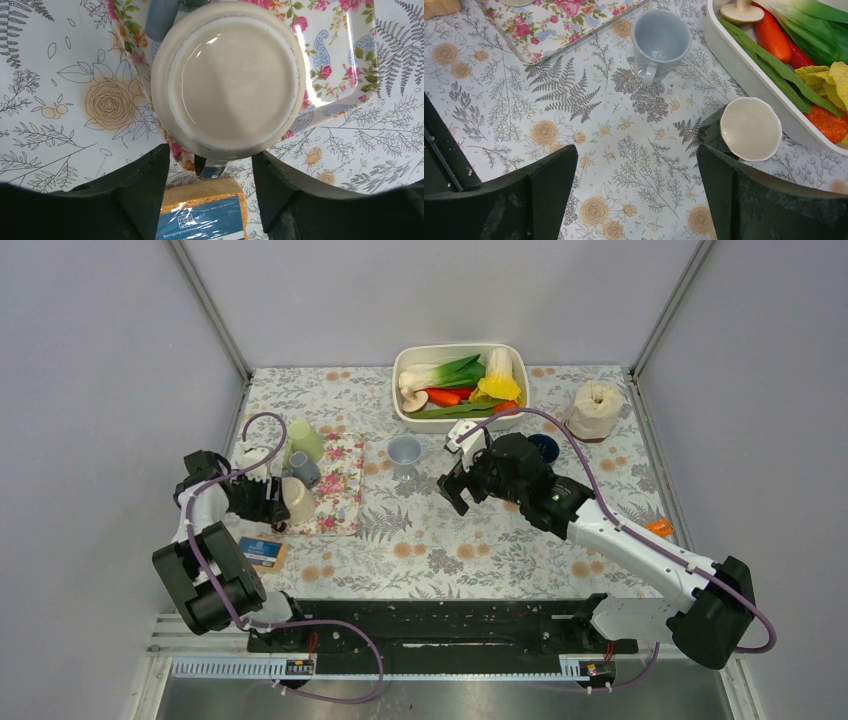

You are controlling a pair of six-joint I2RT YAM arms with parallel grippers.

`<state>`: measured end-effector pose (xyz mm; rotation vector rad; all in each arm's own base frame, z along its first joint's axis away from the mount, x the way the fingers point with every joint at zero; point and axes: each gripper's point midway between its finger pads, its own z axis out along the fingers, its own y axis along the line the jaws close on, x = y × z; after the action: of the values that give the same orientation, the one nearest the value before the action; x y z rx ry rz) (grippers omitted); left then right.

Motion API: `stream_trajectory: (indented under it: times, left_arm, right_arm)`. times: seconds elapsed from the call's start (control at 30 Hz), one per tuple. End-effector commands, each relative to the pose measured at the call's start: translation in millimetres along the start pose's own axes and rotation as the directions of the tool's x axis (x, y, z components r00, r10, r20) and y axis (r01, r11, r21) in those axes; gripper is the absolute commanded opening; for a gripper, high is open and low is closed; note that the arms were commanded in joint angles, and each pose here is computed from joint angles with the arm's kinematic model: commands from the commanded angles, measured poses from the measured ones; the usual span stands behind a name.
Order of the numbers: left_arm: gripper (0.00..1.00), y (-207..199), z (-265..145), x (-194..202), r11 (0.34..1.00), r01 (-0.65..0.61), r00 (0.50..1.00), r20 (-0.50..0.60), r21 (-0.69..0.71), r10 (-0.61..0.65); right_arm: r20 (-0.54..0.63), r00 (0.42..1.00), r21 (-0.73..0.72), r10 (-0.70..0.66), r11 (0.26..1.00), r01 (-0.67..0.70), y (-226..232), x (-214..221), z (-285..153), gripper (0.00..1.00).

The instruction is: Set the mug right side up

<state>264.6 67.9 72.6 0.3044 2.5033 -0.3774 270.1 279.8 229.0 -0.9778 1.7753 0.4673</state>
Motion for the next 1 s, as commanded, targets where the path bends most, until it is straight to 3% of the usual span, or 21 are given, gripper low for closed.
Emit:
stream_trajectory:
  times: [0.0,0.43,0.53,0.67,0.97]
  left_arm:
    - [0.61,13.3,-1.7,-7.1,0.999,-0.042,0.999,-0.001,-0.033,0.042]
    - [0.34,17.3,0.0,-1.3,0.997,-0.062,0.998,-0.02,-0.05,0.061]
    - [0.23,13.7,-0.6,-2.2,0.997,-0.068,0.998,-0.01,-0.037,0.068]
    - [0.01,8.3,-2.6,-4.4,0.997,-0.079,0.997,0.001,-0.015,0.079]
    - [0.0,-18.9,-23.4,-20.6,0.993,-0.101,0.993,0.061,0.061,0.097]
  right_arm:
    - [0.072,0.997,-0.002,-0.004,1.0,0.004,-3.1,-17.0,-6.0,0.99]
    - [0.066,0.998,-0.009,0.016,1.0,-0.016,-4.4,-14.1,-4.5,0.98]
    - [0.067,0.998,-0.009,0.017,1.0,-0.016,-4.7,-13.9,-4.5,0.99]
    - [0.067,0.998,-0.01,0.019,1.0,-0.019,-5.0,-13.4,-4.2,0.99]
    - [0.067,0.997,-0.015,0.024,1.0,-0.024,-4.7,-12.7,-4.5,0.99]
